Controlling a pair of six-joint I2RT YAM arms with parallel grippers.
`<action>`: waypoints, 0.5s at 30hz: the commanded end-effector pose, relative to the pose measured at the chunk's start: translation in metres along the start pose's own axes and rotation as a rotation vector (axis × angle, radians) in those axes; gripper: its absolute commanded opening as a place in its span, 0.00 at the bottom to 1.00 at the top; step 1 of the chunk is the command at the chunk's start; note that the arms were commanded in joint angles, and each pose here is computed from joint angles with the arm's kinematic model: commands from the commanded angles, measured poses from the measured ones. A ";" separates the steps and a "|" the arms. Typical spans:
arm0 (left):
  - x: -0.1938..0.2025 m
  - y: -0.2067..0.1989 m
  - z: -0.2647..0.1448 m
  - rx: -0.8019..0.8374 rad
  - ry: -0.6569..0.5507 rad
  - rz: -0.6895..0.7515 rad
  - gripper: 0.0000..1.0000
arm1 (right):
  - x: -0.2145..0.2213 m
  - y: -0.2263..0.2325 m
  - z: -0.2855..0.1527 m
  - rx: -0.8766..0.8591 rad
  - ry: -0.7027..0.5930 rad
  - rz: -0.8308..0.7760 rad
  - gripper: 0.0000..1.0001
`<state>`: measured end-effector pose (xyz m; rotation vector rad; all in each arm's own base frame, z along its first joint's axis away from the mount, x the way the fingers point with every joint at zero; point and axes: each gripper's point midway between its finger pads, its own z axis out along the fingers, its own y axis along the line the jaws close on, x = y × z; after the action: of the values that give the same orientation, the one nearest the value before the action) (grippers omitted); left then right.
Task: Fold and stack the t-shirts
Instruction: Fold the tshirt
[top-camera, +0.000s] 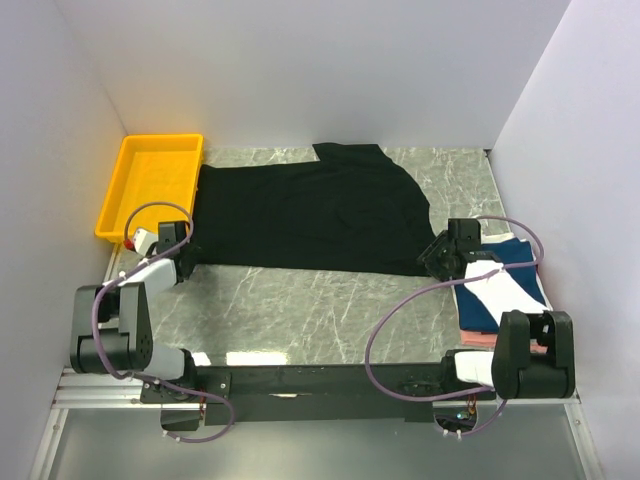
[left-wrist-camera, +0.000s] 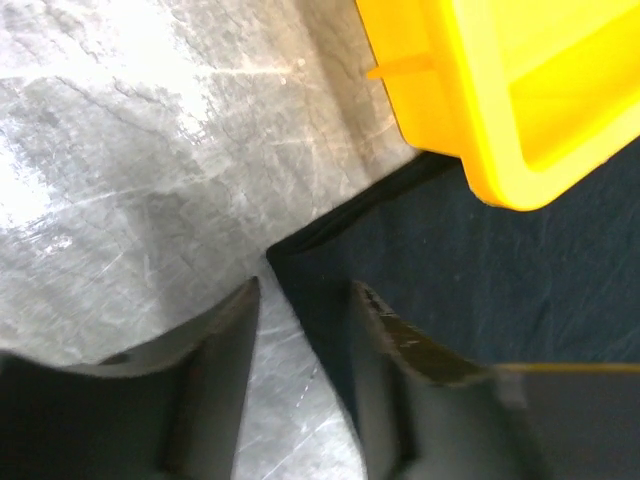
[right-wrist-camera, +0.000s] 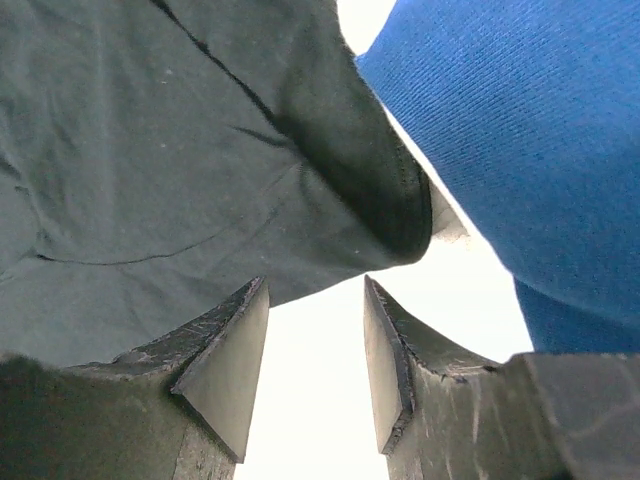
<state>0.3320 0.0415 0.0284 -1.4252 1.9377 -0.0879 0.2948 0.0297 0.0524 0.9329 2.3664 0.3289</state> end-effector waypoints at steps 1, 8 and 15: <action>0.005 0.013 0.006 -0.057 0.017 0.005 0.45 | 0.003 0.003 0.009 -0.013 0.010 0.006 0.50; 0.004 0.011 0.008 -0.062 0.017 0.017 0.14 | 0.009 -0.001 0.028 0.022 0.059 0.015 0.51; 0.004 0.012 0.007 -0.064 0.018 0.029 0.01 | 0.013 -0.010 0.041 0.056 0.081 0.028 0.50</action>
<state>0.3334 0.0430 0.0219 -1.4428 1.9473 -0.0728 0.3023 0.0353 0.0189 0.9763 2.4379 0.3430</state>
